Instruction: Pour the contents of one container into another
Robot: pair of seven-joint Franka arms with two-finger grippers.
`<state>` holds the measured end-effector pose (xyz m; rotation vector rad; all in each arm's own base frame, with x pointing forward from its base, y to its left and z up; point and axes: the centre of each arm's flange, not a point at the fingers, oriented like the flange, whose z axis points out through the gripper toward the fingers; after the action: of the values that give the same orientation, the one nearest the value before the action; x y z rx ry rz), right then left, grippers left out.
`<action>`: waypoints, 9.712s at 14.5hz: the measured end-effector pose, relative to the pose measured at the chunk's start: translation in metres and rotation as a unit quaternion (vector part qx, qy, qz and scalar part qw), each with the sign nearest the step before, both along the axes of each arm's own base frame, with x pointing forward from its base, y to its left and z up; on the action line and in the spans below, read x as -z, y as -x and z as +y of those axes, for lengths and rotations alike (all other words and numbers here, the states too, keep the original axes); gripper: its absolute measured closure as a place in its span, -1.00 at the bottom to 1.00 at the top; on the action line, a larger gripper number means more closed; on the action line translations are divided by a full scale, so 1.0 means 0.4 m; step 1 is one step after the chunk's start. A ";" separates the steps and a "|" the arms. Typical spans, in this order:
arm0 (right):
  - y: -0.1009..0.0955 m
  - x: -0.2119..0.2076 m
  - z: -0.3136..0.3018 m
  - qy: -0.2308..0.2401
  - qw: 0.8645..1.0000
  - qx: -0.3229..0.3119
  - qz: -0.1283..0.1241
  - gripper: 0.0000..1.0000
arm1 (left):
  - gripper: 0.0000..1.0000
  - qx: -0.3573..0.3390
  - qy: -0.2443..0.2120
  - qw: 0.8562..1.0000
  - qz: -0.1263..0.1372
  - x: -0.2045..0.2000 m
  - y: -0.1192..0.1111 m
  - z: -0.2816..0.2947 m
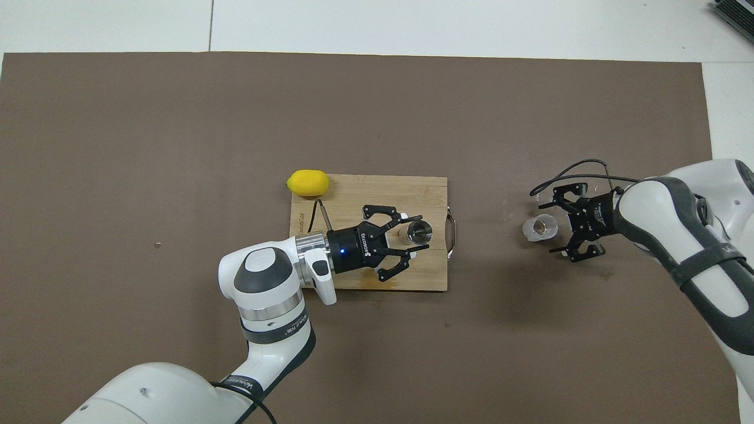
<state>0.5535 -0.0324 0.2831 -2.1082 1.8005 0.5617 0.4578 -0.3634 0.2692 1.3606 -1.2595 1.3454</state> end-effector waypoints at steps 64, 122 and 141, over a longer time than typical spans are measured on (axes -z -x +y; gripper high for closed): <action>0.064 -0.460 0.876 0.367 0.906 -0.135 -0.161 -0.02 | -1.00 0.088 -0.071 0.993 -0.015 0.032 -0.039 0.973; 0.147 -0.414 0.884 0.357 0.891 -0.117 -0.253 -0.02 | -1.00 -0.555 -0.380 0.497 0.548 -0.616 -0.178 0.945; -0.011 -0.290 0.420 0.110 0.992 0.046 -0.043 -0.02 | -1.00 -0.551 -0.391 0.491 0.550 -0.627 -0.184 0.919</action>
<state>0.5577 0.1356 0.3993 -2.1362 1.9759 0.2542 0.5312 0.0044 0.5201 3.1895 0.2230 -0.0112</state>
